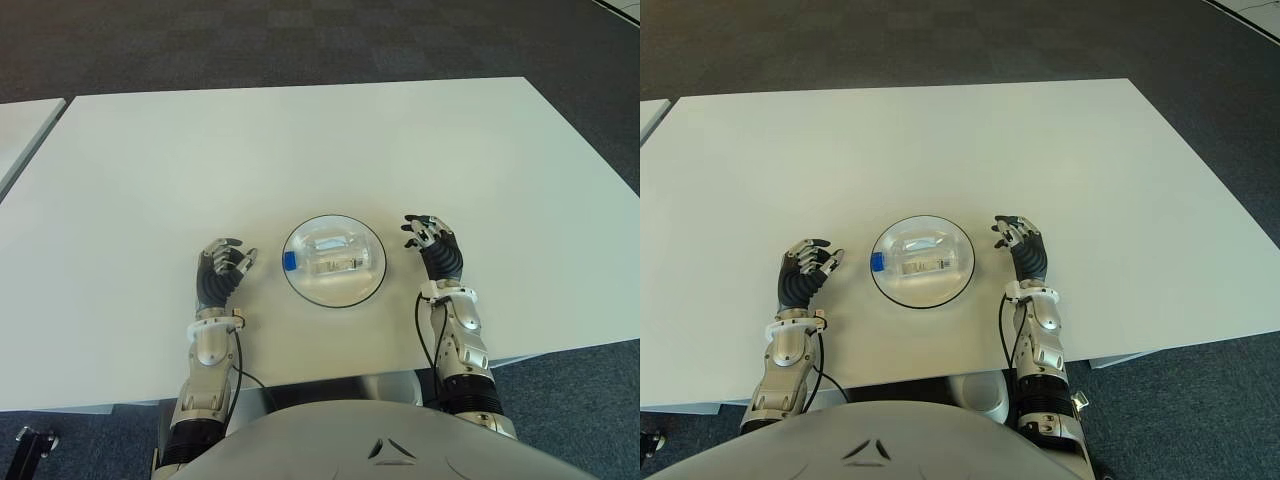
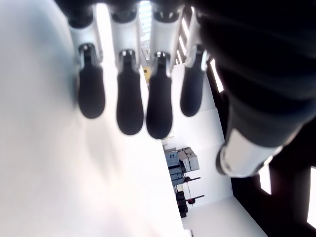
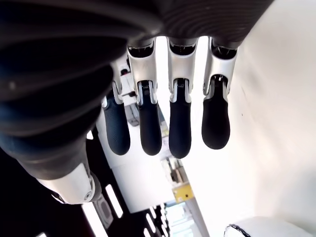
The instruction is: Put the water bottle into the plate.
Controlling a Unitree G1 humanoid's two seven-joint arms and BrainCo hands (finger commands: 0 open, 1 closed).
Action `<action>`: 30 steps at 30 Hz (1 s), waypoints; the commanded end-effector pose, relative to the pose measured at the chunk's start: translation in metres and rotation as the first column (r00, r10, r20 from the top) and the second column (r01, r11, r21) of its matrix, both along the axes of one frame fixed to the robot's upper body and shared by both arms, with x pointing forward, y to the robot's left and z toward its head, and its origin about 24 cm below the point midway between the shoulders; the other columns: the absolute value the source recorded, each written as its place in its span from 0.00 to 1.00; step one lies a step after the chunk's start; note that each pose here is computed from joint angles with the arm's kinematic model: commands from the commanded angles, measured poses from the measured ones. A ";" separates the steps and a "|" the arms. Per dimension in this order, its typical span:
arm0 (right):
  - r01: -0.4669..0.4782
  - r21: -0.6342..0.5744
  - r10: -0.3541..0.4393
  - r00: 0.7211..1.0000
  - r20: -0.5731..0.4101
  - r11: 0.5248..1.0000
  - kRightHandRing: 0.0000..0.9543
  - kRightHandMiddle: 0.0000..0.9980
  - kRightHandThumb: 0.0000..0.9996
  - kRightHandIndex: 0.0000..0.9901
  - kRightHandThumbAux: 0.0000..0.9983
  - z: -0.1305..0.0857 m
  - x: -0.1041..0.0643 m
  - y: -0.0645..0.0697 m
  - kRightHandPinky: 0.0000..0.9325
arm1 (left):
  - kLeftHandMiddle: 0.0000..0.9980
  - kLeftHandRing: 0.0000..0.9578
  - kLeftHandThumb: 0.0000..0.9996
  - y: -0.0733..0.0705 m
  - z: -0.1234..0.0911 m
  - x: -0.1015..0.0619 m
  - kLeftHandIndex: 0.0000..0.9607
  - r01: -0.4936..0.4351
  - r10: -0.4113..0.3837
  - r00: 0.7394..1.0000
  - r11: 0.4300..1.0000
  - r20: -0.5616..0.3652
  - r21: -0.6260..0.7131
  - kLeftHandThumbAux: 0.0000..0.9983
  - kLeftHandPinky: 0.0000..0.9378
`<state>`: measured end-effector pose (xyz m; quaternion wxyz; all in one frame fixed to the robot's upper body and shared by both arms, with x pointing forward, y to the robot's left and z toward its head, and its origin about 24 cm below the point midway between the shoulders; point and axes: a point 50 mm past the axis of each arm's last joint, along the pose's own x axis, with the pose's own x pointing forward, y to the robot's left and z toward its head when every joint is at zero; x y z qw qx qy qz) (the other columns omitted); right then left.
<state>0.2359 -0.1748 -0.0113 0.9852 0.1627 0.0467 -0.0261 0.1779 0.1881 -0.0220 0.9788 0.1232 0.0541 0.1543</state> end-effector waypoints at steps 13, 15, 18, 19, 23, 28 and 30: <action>-0.042 0.002 0.042 0.996 -0.074 0.999 0.67 0.65 0.70 0.44 0.73 -0.008 -0.006 0.005 0.68 | 0.60 0.62 0.70 0.001 -0.002 -0.002 0.45 0.001 -0.001 1.000 1.000 -0.014 -0.011 0.72 0.63; -0.045 0.005 0.045 0.996 -0.072 0.999 0.67 0.65 0.70 0.44 0.73 -0.008 -0.005 0.005 0.68 | 0.59 0.62 0.70 0.001 -0.002 -0.002 0.45 0.000 0.000 1.000 1.000 -0.014 -0.013 0.72 0.62; -0.049 0.011 0.050 0.996 -0.068 0.999 0.67 0.65 0.71 0.44 0.73 -0.007 -0.005 0.006 0.68 | 0.59 0.62 0.70 0.001 -0.002 -0.002 0.45 -0.001 0.001 1.000 1.000 -0.015 -0.015 0.72 0.62; -0.053 0.014 0.053 0.996 -0.065 0.999 0.67 0.65 0.71 0.44 0.73 -0.007 -0.005 0.007 0.68 | 0.59 0.62 0.70 0.001 -0.002 -0.002 0.45 -0.002 0.002 1.000 1.000 -0.015 -0.016 0.72 0.61; -0.061 0.020 0.062 0.996 -0.060 0.998 0.67 0.65 0.71 0.44 0.73 -0.006 -0.005 0.008 0.68 | 0.58 0.61 0.70 0.001 -0.001 -0.003 0.45 -0.002 0.001 1.000 1.000 -0.014 -0.016 0.72 0.61; -0.065 0.028 0.066 0.996 -0.057 0.998 0.67 0.65 0.70 0.44 0.73 -0.006 -0.005 0.009 0.68 | 0.59 0.62 0.70 0.001 -0.001 -0.003 0.45 0.005 -0.005 1.000 1.000 -0.006 -0.017 0.72 0.63; -0.065 0.030 0.067 0.996 -0.057 0.997 0.67 0.65 0.70 0.44 0.73 -0.006 -0.005 0.010 0.68 | 0.59 0.62 0.70 0.001 -0.001 -0.003 0.45 0.008 -0.008 1.000 1.000 -0.003 -0.016 0.72 0.63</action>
